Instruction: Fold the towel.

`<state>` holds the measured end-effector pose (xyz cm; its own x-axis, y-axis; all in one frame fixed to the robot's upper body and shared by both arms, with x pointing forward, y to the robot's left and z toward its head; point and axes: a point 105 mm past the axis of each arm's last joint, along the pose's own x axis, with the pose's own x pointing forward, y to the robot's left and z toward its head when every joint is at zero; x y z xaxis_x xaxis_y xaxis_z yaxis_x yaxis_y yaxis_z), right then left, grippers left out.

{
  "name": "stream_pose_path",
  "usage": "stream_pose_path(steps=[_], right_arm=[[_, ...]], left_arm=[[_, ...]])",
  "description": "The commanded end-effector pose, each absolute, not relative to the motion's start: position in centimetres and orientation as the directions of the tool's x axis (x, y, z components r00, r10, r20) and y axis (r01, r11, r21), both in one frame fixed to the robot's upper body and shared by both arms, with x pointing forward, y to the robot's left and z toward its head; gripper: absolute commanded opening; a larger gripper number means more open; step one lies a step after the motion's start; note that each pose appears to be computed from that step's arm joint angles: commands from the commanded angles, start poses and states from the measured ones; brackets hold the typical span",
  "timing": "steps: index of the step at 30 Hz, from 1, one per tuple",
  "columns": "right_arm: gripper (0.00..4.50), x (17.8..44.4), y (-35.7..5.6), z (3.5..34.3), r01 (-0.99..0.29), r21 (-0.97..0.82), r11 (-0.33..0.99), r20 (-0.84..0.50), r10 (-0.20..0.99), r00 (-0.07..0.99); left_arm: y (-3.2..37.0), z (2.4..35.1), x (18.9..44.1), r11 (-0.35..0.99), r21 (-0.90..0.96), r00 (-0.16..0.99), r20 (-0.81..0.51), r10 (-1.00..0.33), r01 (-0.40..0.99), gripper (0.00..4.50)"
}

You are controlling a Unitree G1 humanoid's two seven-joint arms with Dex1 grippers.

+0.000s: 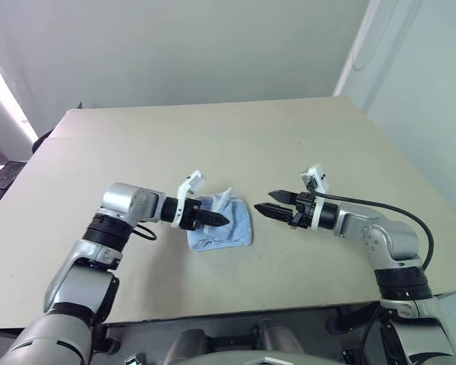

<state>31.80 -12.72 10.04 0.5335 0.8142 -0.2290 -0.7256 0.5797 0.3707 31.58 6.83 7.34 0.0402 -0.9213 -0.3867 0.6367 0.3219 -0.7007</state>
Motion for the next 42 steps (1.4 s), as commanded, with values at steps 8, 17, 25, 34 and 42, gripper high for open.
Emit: stream_pose_path(steps=[8,17,25,34,42], right_arm=[[4.5,32.0,-13.4,11.0,-0.719,0.338,0.608,-0.203,0.793,0.575],[4.5,32.5,-13.5,10.6,-0.716,0.333,0.613,-0.217,0.789,0.574],[4.5,33.1,-13.7,10.3,-0.716,0.281,0.639,-0.216,0.769,0.601],[4.5,33.7,-14.1,11.0,-0.706,0.249,0.663,-0.169,0.747,0.643],[4.5,33.8,-14.8,11.4,-0.692,0.217,0.689,-0.156,0.724,0.672]], left_arm=[[6.1,9.1,31.8,0.237,-0.658,0.049,-0.29,-0.956,0.715,1.82],[7.8,11.1,30.9,0.214,-0.528,0.094,-0.245,-0.965,0.822,4.27],[9.6,13.5,32.0,0.283,-0.187,0.259,-0.139,-0.956,0.941,4.27],[9.2,9.9,34.7,0.38,0.02,0.377,-0.192,-0.906,0.925,4.27],[6.4,7.7,34.3,0.312,-0.039,0.302,-0.165,-0.939,0.949,4.27]])
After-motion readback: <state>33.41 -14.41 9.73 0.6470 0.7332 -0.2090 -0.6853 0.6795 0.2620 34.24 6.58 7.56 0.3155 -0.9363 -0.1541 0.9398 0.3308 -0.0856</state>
